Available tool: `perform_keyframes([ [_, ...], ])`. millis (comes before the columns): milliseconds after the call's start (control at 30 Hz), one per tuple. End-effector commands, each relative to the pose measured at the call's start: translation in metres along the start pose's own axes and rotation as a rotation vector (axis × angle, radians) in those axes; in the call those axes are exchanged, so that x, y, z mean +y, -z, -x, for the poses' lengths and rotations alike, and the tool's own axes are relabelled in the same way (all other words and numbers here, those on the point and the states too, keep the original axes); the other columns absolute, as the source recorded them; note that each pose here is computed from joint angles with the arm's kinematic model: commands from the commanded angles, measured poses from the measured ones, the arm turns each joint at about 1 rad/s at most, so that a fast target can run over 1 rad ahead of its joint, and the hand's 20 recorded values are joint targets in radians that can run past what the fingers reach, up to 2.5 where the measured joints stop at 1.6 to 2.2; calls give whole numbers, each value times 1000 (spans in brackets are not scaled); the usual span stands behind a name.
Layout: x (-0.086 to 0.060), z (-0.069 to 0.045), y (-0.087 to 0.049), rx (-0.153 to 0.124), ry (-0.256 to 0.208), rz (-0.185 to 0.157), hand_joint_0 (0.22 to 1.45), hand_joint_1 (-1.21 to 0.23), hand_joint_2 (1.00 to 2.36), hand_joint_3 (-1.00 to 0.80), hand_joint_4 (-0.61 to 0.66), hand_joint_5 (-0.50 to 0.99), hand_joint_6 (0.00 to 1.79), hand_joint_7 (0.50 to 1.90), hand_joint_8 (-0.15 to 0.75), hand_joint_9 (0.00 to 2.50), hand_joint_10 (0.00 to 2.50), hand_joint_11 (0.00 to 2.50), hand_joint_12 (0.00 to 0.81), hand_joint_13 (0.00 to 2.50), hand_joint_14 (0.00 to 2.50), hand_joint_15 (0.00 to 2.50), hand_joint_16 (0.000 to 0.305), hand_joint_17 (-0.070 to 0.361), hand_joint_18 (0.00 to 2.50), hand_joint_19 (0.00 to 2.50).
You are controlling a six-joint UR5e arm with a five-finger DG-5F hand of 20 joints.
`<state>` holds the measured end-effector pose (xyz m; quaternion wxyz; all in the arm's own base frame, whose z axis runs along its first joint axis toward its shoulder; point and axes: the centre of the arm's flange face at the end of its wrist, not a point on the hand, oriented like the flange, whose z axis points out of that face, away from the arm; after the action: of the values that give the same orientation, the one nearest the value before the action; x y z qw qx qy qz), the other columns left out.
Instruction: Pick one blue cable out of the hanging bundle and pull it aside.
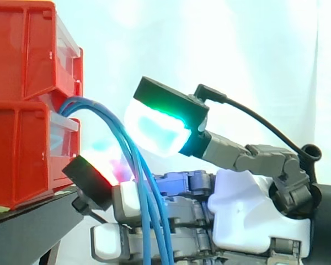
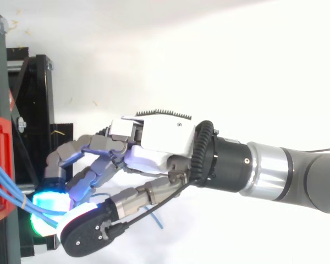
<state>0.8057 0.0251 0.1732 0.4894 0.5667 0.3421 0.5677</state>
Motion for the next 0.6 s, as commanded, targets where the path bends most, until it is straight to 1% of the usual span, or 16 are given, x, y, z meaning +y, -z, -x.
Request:
perform_keyframes([
  [0,9,3,-5,8,11,-34,576,-791,1017,-275,126,-133,886,1076,337,938,25,793,377,866,21,617,39,87,609,541],
  [133,12,5,-5,8,20,-57,578,-805,1020,-246,90,-143,903,1059,333,929,25,818,380,870,22,632,39,87,607,550],
  [200,13,6,-5,8,22,-61,592,-821,1019,-244,72,-152,912,1039,332,909,27,836,380,871,24,635,39,87,608,543],
  [233,13,7,-5,6,26,-66,602,-832,1019,-256,62,-154,915,1026,331,899,26,836,383,872,23,636,39,87,609,543],
  [300,16,7,-4,5,28,-73,626,-859,1018,-285,43,-160,920,1017,326,888,26,851,381,874,24,649,39,87,615,536],
  [367,18,8,-3,2,31,-79,668,-901,1014,-339,12,-164,921,1042,325,883,27,851,377,875,24,641,38,86,626,525],
  [400,25,8,-2,-3,37,-93,672,-901,1013,-352,4,-165,922,1047,325,882,28,849,377,875,23,637,38,86,627,517],
  [433,27,7,-1,-4,37,-95,686,-915,1011,-375,-13,-168,924,1054,321,879,27,849,376,878,24,639,38,85,633,515],
  [467,28,9,-1,-7,41,-100,708,-929,1008,-409,-37,-169,923,1100,320,878,27,854,374,883,22,643,37,84,648,504],
  [500,30,8,0,-8,42,-105,712,-930,1008,-415,-40,-170,922,1113,320,879,26,856,373,883,24,641,37,84,651,503],
  [533,35,8,0,-10,44,-107,735,-947,1005,-442,-59,-170,916,1198,318,882,27,857,372,887,24,635,37,84,669,500],
  [567,36,10,2,-15,47,-119,745,-954,1004,-466,-64,-171,915,1249,313,889,26,865,370,892,24,637,37,83,671,495],
])
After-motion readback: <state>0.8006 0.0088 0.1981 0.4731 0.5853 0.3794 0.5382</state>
